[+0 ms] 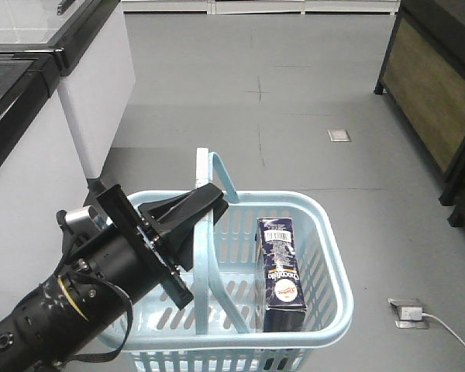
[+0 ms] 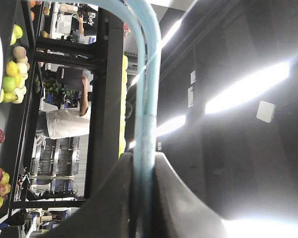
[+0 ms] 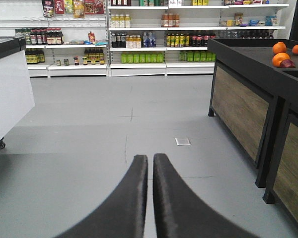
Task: Left arm holds basket, right arm returns cookies
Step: 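Lower the basket with the left gripper in front of the robot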
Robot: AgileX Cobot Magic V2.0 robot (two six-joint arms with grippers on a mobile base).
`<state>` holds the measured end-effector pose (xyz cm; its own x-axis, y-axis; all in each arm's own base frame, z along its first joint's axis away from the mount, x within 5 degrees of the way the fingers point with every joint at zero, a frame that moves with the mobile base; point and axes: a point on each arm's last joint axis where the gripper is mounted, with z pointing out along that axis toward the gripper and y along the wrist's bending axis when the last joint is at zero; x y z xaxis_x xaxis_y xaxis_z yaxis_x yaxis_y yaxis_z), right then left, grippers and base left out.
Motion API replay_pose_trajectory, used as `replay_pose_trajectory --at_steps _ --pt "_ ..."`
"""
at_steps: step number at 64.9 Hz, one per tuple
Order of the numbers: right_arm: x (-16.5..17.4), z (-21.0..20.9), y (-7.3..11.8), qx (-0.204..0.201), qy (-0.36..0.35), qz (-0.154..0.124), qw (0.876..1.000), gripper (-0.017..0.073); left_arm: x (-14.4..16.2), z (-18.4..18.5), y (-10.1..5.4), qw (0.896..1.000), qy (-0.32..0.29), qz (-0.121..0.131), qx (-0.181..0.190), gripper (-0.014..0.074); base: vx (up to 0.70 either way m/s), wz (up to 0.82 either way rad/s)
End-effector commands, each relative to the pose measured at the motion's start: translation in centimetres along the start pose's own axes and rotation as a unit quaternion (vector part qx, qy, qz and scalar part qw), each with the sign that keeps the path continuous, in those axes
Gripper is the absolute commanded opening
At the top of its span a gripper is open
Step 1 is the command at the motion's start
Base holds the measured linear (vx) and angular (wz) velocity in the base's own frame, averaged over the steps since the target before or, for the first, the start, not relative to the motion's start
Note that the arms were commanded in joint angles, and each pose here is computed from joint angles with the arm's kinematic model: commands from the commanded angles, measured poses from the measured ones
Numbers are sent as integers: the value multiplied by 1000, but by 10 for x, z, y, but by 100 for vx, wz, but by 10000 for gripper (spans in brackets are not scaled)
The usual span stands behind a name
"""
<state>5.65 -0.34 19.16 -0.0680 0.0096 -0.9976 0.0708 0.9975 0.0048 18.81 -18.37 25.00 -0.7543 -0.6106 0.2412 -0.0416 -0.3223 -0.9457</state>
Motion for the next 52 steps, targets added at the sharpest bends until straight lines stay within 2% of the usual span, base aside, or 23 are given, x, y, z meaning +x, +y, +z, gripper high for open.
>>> replay_pose_trajectory --at_steps 1,8,52 --pt "-1 0 -1 6 -32 -7 999 -6 12 -1 -39 987 24 0 160 -4 0 0" --pt "-1 0 -1 6 -32 -7 999 -6 15 -1 -38 986 14 -4 163 -4 0 0" --pt "-1 0 -1 6 -32 -7 999 -6 27 -2 -37 985 44 -4 167 -4 0 0"
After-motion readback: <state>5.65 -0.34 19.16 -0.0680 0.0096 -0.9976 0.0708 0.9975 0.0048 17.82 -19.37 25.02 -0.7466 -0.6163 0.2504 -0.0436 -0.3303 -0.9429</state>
